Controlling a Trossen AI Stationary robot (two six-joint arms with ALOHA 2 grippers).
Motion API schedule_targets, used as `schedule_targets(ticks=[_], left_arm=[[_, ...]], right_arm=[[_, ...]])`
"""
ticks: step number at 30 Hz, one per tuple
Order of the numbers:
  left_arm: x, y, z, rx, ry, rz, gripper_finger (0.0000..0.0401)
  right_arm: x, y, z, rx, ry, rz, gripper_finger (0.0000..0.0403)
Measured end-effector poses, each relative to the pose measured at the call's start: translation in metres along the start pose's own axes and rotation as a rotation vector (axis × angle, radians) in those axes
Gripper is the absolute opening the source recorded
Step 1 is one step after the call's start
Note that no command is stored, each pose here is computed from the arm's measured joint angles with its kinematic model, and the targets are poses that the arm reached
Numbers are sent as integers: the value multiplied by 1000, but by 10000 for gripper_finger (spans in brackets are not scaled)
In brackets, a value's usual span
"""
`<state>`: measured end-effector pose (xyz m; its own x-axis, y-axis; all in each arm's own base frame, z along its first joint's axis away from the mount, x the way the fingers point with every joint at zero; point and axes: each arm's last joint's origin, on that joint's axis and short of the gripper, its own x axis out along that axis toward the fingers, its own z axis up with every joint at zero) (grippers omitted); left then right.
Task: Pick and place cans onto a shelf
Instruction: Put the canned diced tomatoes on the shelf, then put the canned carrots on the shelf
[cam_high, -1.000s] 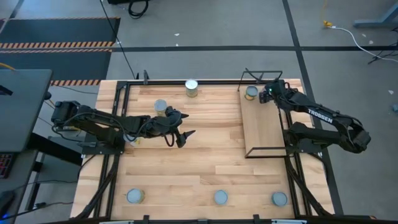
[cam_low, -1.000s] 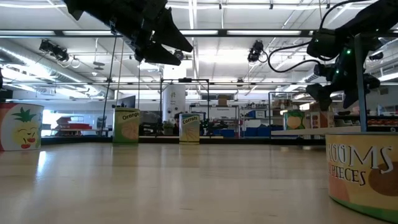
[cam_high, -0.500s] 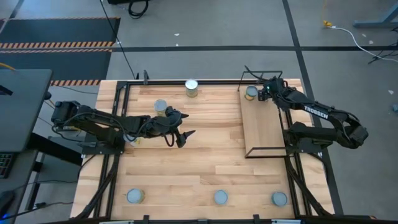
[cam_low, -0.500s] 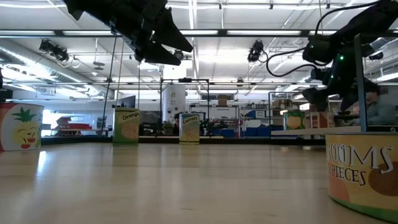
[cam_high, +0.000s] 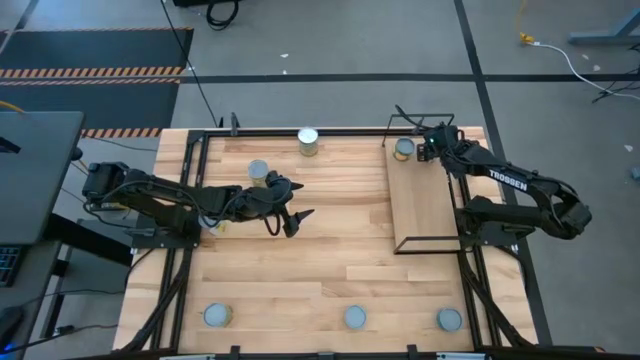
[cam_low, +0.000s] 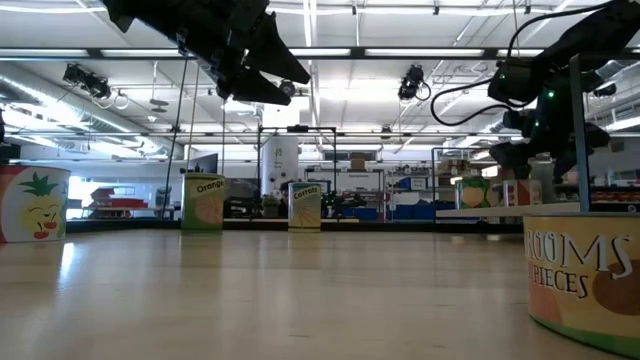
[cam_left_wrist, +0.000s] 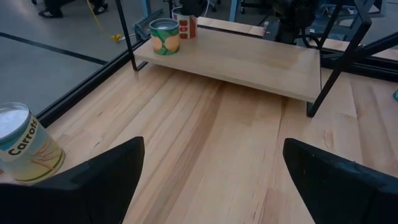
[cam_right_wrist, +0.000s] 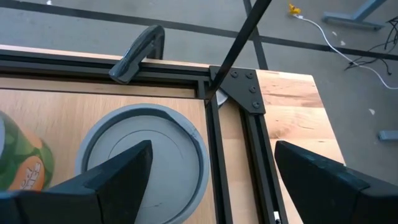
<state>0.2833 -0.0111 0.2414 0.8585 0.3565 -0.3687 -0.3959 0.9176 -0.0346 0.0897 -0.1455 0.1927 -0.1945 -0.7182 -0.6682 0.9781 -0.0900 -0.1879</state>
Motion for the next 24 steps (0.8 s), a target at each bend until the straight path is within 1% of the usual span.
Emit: schedule_targets(ticks=[6, 12, 20, 24], left_arm=[[0, 0, 0, 0, 0, 0, 389], [0, 0, 0, 0, 0, 0, 389], [0, 0, 0, 0, 0, 2, 389], [0, 1, -1, 21, -7, 16, 389]], right_arm=[[-1, 0, 0, -9, -5, 9, 348], [-13, -1, 1, -2, -50, 63, 348], [-40, -2, 0, 5, -187, 137, 348], [-58, 0, 0, -2, -260, 217, 348]])
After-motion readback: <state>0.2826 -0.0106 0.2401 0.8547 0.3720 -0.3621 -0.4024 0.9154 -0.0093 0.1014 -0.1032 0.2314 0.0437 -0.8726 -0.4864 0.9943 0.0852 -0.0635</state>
